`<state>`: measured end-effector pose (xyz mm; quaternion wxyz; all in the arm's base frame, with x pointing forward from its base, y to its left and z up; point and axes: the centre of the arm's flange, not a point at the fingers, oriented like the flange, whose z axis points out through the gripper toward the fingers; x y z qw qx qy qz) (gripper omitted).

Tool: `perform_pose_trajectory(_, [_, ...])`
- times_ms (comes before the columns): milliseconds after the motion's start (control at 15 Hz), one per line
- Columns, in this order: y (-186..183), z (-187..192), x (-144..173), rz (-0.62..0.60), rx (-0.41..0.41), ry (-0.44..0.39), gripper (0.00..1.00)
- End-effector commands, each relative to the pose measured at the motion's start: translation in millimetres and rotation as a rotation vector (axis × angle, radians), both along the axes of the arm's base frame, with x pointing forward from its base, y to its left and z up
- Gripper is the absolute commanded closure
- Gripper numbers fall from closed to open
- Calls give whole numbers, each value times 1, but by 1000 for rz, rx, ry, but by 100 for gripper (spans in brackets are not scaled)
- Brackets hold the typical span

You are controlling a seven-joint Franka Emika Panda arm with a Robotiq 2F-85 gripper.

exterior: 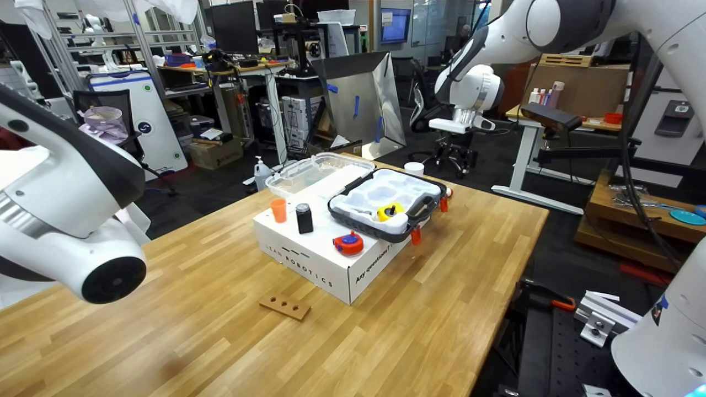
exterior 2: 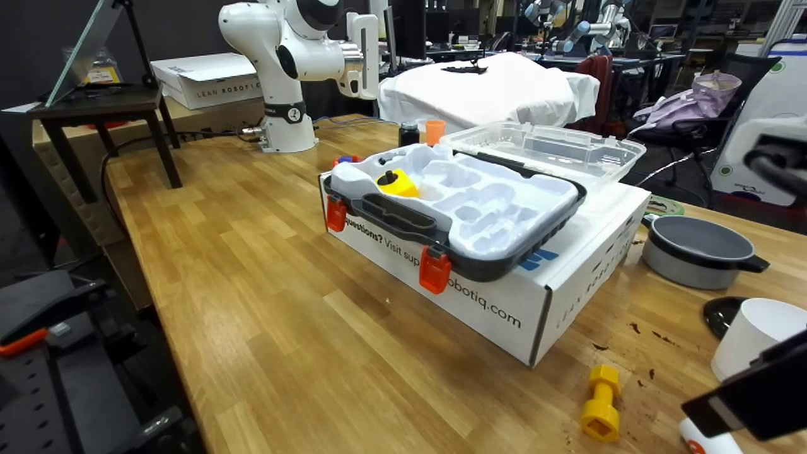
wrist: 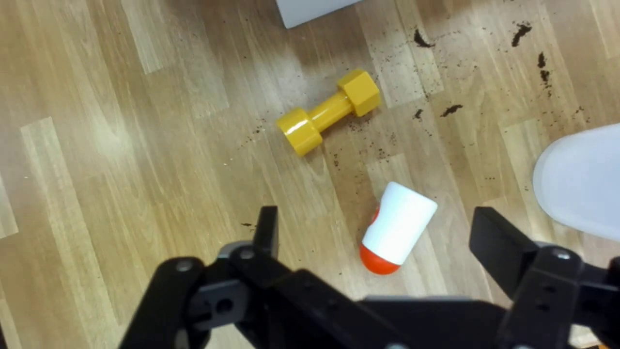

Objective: Move the seasoning bottle to the right

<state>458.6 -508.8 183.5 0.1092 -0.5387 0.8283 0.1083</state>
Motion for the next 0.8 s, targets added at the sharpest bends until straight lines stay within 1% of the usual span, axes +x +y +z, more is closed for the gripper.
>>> perform_pose_trajectory(0, [39,34,-65,35,21,-15,0])
perform_pose_trajectory(67, [44,41,-84,38,34,-3,0])
perform_pose_trajectory(133, [11,19,-44,18,30,3,0])
perform_pose_trajectory(200, [15,27,-59,18,39,2,0])
perform_pose_trajectory(267, [20,32,-68,17,47,-2,0])
perform_pose_trajectory(467, [28,33,-67,26,53,-4,0])
perform_pose_trajectory(733, [29,32,-67,27,53,-2,0])
